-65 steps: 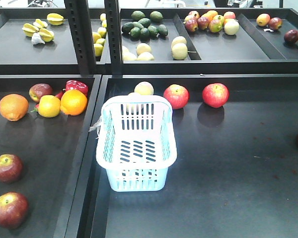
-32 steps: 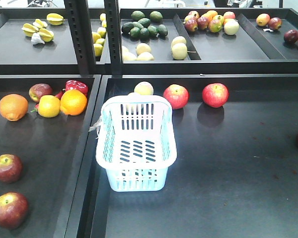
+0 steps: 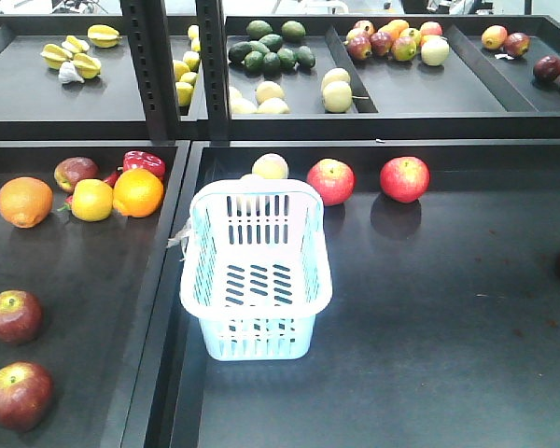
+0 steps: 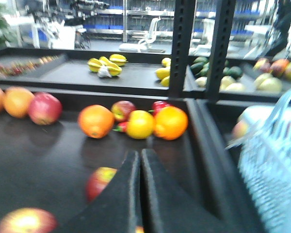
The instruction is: Pick three apples into basket with both arms
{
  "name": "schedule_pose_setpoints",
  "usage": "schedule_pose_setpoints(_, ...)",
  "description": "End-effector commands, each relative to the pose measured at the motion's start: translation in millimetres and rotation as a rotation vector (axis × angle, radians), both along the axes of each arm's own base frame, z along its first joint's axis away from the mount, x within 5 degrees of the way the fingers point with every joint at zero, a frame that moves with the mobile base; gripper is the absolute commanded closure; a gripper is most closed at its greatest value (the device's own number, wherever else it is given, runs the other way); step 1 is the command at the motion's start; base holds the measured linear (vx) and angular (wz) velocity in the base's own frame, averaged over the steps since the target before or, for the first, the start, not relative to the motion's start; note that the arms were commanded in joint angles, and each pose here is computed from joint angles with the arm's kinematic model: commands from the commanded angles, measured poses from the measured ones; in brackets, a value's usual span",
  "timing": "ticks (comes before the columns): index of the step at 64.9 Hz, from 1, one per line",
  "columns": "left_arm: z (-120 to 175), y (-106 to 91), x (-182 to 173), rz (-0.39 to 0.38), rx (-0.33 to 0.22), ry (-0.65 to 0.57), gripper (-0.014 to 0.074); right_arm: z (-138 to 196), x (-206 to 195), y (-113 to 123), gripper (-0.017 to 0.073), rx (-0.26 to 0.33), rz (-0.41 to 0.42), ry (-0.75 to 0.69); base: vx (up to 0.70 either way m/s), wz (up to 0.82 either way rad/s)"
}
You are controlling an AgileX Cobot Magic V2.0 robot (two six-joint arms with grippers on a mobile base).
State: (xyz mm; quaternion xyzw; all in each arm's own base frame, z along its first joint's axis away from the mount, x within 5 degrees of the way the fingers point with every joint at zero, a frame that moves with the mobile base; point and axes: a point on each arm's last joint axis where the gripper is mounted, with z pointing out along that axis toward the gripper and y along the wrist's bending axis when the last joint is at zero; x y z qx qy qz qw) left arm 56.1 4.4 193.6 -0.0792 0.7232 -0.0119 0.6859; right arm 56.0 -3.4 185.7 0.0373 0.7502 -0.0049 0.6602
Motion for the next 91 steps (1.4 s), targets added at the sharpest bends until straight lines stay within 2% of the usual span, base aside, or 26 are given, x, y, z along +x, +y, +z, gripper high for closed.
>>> schedule_pose_setpoints(1, -0.3, -0.2, 0.1, 0.004, -0.286, -0.091, 0.06, 3.3, 0.2, -0.3, 0.0564, -0.01, -0.005, -0.07, 0.0, 0.0)
schedule_pose_setpoints(4, -0.2, -0.6, 0.1, 0.003, -0.454, -0.106, 0.06, 3.3, 0.2, -0.3, 0.0564, -0.01, -0.005, -0.07, 0.0, 0.0)
schedule_pose_setpoints(7, 0.0, -1.0, 0.1, 0.001, -0.571, -0.116, 0.06, 3.3, 0.2, -0.3, 0.0564, -0.01, -0.005, -0.07, 0.0, 0.0)
schedule_pose_setpoints(10, 0.1, -1.2, 0.2, 0.001, -0.657, -0.123, 0.06, 3.3, 0.2, -0.3, 0.0564, -0.01, -0.005, -0.07, 0.0, 0.0)
schedule_pose_setpoints(12, 0.4, -1.2, 0.2, 0.0, -0.69, -0.129, 0.06, 3.3, 0.2, -0.3, 0.0564, -0.01, -0.005, -0.07, 0.0, 0.0)
schedule_pose_setpoints(19, 3.4, 0.0, -0.1, 0.005, -0.722, -0.163, 0.06, 3.3, 0.2, -0.3, 0.0564, -0.01, -0.005, -0.07, 0.0, 0.0)
schedule_pose_setpoints(23, 7.9, 1.0, -0.7, 0.005, -0.773, -0.197, 0.06, 3.3, 0.2, -0.3, 0.0564, -0.01, -0.005, -0.07, 0.0, 0.0)
schedule_pose_setpoints(27, 10.4, 2.6, -1.1, 0.01, -0.925, -0.24, 0.06, 3.3, 0.2, -0.3, 0.0564, -0.01, -0.005, -0.07, 0.0, 0.0)
schedule_pose_setpoints(33, 11.5, 4.4, -1.4, 0.012, -1.243, -0.287, 0.06, 3.3, 0.2, -0.3, 0.0564, -0.01, -0.005, -0.07, 0.0, 0.0)
schedule_pose_setpoints(36, 11.2, 4.5, -1.4, 0.011, -1.368, -0.295, 0.06, 3.3, 0.2, -0.3, 0.0564, -0.01, -0.005, -0.07, 0.0, 0.0)
schedule_pose_setpoints(42, 9.1, 1.5, -0.8, -0.003, -1.535, -0.263, 0.06, 3.4, 0.2, -0.3, 0.0564, -0.01, -0.005, -0.071, 0.0, 0.0)
schedule_pose_setpoints(47, 9.1, -2.9, -0.6, -0.03, -1.633, -0.217, 0.06, 3.3, 0.2, -0.3, 0.0564, -0.01, -0.005, -0.07, 0.0, 0.0)
schedule_pose_setpoints(50, 14.6, -7.2, -1.4, -0.068, -1.655, -0.184, 0.06, 3.3, 0.2, -0.3, 0.0564, -0.01, -0.005, -0.07, 0.0, 0.0)
schedule_pose_setpoints(52, 19.3, -9.6, -2.3, -0.094, -1.65, -0.169, 0.06, 3.3, 0.2, -0.3, 0.0564, -0.01, -0.005, -0.07, 0.0, 0.0)
schedule_pose_setpoints(56, 35.4, -14.2, -5.8, -0.16, -1.597, -0.158, 0.06, 3.3, 0.2, -0.3, 0.0564, -0.01, -0.005, -0.07, 0.0, 0.0)
schedule_pose_setpoints(61, 65.0, -17.0, -14.1, -0.241, -1.476, -0.212, 0.06, 3.3, 0.2, -0.3, 0.0564, -0.01, -0.005, -0.07, 0.0, 0.0)
schedule_pose_setpoints(65, 90.8, -18.0, -23.4, -0.293, -1.346, -0.283, 0.06, 3.3, 0.2, -0.3, 0.0564, -0.01, -0.005, -0.07, 0.0, 0.0)
schedule_pose_setpoints(68, 111.7, -18.5, -31.7, -0.321, -1.205, -0.348, 0.06, 3.5, 0.3, -0.3, 0.0564, -0.011, -0.005, -0.072, 0.0, 0.0)
schedule_pose_setpoints(71, 128.8, -19.4, -38.0, -0.336, -1.089, -0.392, 0.06, 3.5, 0.3, -0.3, 0.0564, -0.011, -0.005, -0.072, 0.0, 0.0)
schedule_pose_setpoints(72, 136.9, -20.0, -40.4, -0.342, -1.032, -0.408, 0.06, 3.4, 0.2, -0.3, 0.0564, -0.01, -0.005, -0.071, 0.0, 0.0)
schedule_pose_setpoints(74, 150.2, -21.3, -44.9, -0.355, -0.957, -0.432, 0.06, 3.4, 0.2, -0.3, 0.0564, -0.01, -0.005, -0.071, 0.0, 0.0)
schedule_pose_setpoints(80, 180.5, -27.6, -45.3, -0.388, -0.732, -0.421, 0.06, 3.4, 0.2, -0.3, 0.0564, -0.01, -0.005, -0.071, 0.0, 0.0)
schedule_pose_setpoints(85, 201.7, -33.2, -38.7, -0.428, -0.574, -0.382, 0.06, 3.4, 0.2, -0.3, 0.0564, -0.01, -0.005, -0.071, 0.0, 0.0)
schedule_pose_setpoints(91, 223.6, -36.1, -25.8, -0.451, -0.412, -0.354, 0.06, 3.4, 0.2, -0.3, 0.0564, -0.011, -0.005, -0.071, 0.0, 0.0)
